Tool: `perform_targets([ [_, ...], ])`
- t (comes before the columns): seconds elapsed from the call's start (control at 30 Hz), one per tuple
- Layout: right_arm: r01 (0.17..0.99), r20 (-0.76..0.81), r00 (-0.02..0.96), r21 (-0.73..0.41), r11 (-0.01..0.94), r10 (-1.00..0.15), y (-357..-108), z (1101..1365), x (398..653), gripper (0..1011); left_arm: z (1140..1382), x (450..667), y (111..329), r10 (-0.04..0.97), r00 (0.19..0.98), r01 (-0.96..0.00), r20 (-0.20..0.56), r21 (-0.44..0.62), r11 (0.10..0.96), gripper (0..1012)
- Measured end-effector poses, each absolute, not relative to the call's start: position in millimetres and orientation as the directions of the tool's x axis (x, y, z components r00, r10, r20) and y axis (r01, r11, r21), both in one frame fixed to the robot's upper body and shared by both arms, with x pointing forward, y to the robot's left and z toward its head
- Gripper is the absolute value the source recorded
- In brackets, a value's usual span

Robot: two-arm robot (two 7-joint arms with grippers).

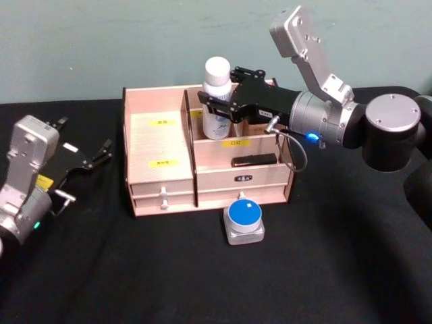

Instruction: Pick up the facial cleanser and watermelon frost from the table and place them into the tiered storage box.

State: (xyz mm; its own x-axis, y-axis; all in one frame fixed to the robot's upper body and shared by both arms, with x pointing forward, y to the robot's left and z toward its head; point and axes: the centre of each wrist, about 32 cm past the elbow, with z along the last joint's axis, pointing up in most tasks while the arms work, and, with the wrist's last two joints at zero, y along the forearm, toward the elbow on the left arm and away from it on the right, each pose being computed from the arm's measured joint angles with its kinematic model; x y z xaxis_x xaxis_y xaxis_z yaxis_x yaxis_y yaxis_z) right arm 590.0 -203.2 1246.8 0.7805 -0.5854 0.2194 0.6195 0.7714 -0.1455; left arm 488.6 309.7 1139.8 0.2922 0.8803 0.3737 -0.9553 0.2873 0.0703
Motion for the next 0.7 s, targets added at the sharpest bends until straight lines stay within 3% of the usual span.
perform_targets([
  [0.7,0.62,0.2,0.782,-0.142,0.772,-0.591,-206.4,1235.6,596.5,613,1139.8,488.6,309.7,0.88,0.292,-0.955,0.374,0.07,0.287,1010],
])
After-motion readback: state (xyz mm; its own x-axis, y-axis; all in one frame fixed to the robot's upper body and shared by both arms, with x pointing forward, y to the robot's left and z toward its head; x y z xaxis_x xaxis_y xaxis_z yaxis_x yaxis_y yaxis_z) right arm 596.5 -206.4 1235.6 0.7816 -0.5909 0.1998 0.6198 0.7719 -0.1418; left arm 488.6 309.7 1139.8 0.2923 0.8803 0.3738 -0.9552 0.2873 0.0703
